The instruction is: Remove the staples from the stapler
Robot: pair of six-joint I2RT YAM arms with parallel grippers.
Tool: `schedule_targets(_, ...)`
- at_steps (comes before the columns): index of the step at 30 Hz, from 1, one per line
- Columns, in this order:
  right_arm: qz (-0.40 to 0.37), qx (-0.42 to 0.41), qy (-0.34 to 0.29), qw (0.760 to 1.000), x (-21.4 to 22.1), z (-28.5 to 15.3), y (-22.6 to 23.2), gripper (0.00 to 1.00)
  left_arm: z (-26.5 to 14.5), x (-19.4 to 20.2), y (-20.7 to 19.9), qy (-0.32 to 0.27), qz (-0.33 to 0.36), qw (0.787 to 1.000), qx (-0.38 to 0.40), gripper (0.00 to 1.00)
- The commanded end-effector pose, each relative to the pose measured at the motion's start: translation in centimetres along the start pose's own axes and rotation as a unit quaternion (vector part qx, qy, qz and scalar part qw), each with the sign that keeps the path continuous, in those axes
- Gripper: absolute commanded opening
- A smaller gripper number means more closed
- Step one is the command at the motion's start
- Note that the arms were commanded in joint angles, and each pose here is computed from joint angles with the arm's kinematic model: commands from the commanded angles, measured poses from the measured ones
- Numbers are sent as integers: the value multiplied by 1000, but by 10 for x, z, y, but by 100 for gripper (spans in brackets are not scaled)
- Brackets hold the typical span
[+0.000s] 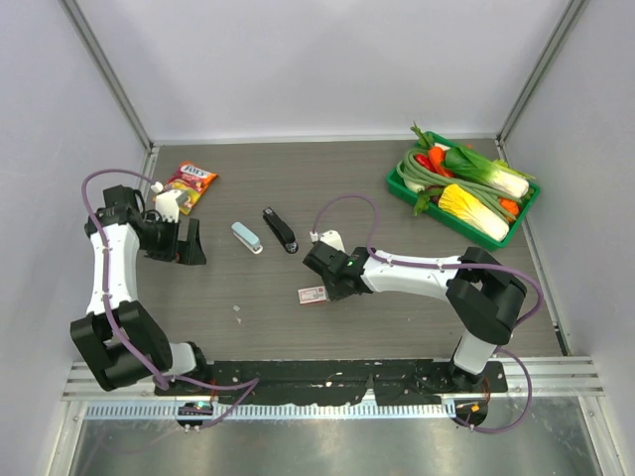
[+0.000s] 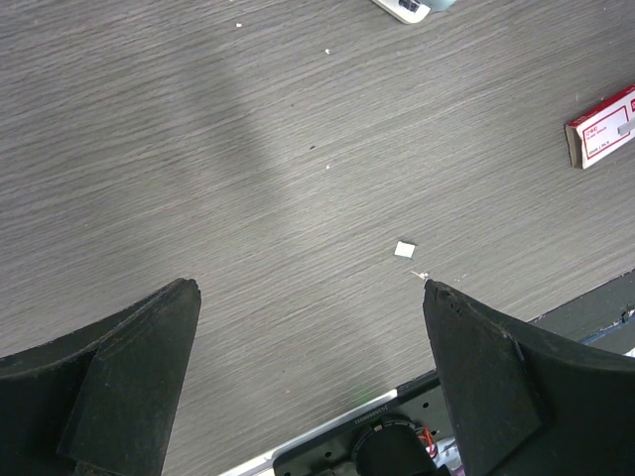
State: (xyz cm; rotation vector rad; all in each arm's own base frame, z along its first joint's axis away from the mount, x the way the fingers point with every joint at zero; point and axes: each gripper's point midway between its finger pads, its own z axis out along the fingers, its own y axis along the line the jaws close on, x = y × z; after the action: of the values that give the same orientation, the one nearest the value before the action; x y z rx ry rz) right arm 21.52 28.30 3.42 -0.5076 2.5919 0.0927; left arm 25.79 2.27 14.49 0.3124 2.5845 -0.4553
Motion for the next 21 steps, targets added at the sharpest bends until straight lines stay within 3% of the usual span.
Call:
schedule_targets(1,12,-14,-11,1000,-7,-3,6,6,-4,-4,-4,-15,6,1000,4,99)
schedule_targets(7,10,-7,-12,1000,-7,0,5,7,-5,-4,-3,-15,10,1000,0,99)
schedule_targets(12,7,-2,-9,1000,-5,1,3,18,-5,-4,-3,-15,10,1000,0,99)
schedule_targets(14,7,2,-9,1000,-5,1,1,27,-6,-4,-3,-16,10,1000,-1,99)
schedule_targets(21,10,1,-12,1000,-5,-1,0,35,-6,-4,-4,-16,9,1000,1,99)
